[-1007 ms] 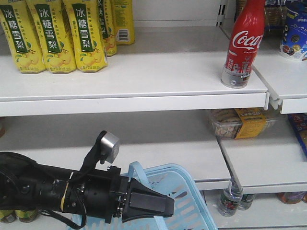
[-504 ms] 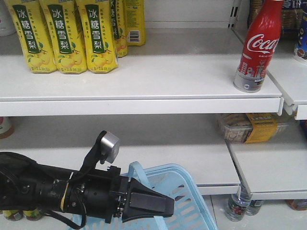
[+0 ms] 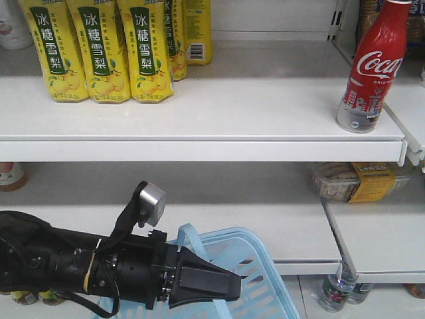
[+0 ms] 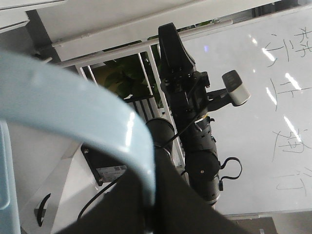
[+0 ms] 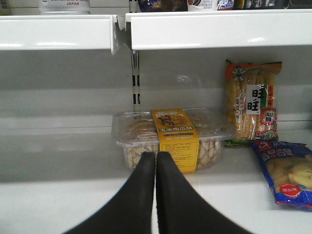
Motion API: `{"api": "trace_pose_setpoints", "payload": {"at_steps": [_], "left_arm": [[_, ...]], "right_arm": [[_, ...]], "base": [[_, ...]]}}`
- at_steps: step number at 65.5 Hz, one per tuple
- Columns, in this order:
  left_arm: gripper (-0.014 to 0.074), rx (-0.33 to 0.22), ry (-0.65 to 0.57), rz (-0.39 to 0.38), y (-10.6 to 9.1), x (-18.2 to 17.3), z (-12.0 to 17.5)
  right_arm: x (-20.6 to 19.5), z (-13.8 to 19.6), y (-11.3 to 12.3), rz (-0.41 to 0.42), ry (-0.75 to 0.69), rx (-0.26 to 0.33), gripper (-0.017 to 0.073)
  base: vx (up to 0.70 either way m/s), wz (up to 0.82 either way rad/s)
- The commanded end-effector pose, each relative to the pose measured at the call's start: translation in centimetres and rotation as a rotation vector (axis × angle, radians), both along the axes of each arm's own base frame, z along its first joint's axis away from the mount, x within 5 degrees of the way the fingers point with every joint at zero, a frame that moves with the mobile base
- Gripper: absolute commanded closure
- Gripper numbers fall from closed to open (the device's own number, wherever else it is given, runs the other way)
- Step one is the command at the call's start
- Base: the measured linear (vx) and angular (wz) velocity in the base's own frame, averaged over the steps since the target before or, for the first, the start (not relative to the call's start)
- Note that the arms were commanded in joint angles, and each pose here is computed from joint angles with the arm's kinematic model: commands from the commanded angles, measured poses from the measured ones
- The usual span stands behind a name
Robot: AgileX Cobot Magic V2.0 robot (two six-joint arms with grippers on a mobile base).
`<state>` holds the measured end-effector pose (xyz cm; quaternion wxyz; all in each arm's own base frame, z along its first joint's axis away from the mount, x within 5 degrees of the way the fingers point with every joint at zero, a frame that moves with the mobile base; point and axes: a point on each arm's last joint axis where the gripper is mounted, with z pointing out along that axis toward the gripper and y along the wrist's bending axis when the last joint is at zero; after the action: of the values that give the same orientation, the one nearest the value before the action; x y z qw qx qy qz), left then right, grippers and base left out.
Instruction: Place coke in basket with both arms
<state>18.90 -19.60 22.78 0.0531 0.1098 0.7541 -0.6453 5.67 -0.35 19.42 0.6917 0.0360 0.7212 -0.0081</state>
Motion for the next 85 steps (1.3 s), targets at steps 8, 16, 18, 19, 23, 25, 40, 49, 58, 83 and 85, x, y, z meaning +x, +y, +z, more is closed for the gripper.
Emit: {"api": "trace_pose_setpoints", "payload": {"at_steps": [8, 16, 18, 19, 23, 25, 40, 49, 58, 83, 85], "left_arm": [[0.0600, -0.226, 0.005, -0.121, 0.0, -1.2, 3.2], [0.0600, -0.226, 0.005, -0.121, 0.0, -1.2, 3.2], [0.0600, -0.226, 0.005, -0.121, 0.0, -1.2, 3.2], [0.0600, -0.226, 0.005, -0.121, 0.0, -1.2, 3.2], [0.0600, -0.226, 0.005, -0.121, 0.0, -1.2, 3.2], [0.0600, -0.226, 0.005, -0.121, 0.0, -1.2, 3.2], [0.0600, -0.226, 0.005, -0.121, 0.0, -1.2, 3.2], [0.0600, -0.226, 0.005, -0.121, 0.0, -1.2, 3.2], [0.0600, -0.226, 0.005, -0.121, 0.0, -1.2, 3.2], [0.0600, -0.226, 0.005, -0.121, 0.0, -1.2, 3.2], [0.0600, -0.226, 0.005, -0.121, 0.0, -1.2, 3.2]], "right_arm": [[-0.1, 0.3, 0.0, -0.006, -0.080, -0.018, 0.0564], [-0.1, 0.3, 0.0, -0.006, -0.080, -0.018, 0.0564], [-0.1, 0.3, 0.0, -0.006, -0.080, -0.018, 0.0564], [-0.1, 0.3, 0.0, -0.006, -0.080, -0.018, 0.0564], [-0.1, 0.3, 0.0, -0.006, -0.080, -0.018, 0.0564], [-0.1, 0.3, 0.0, -0.006, -0.080, -0.018, 0.0564], [-0.1, 0.3, 0.0, -0.006, -0.080, -0.018, 0.0564], [-0.1, 0.3, 0.0, -0.006, -0.080, -0.018, 0.0564], [-0.1, 0.3, 0.0, -0.006, -0.080, -0.018, 0.0564], [-0.3, 2.0, -0.4, 0.000, -0.305, 0.460, 0.0564], [-0.4, 2.2, -0.5, -0.001, -0.328, 0.503, 0.0564]], "base": [[0.00, 0.01], [0.00, 0.00], [0.00, 0.00], [0.00, 0.00], [0.00, 0.00], [0.00, 0.00], [0.00, 0.00], [0.00, 0.00], [0.00, 0.00], [0.00, 0.00], [0.00, 0.00]]}}
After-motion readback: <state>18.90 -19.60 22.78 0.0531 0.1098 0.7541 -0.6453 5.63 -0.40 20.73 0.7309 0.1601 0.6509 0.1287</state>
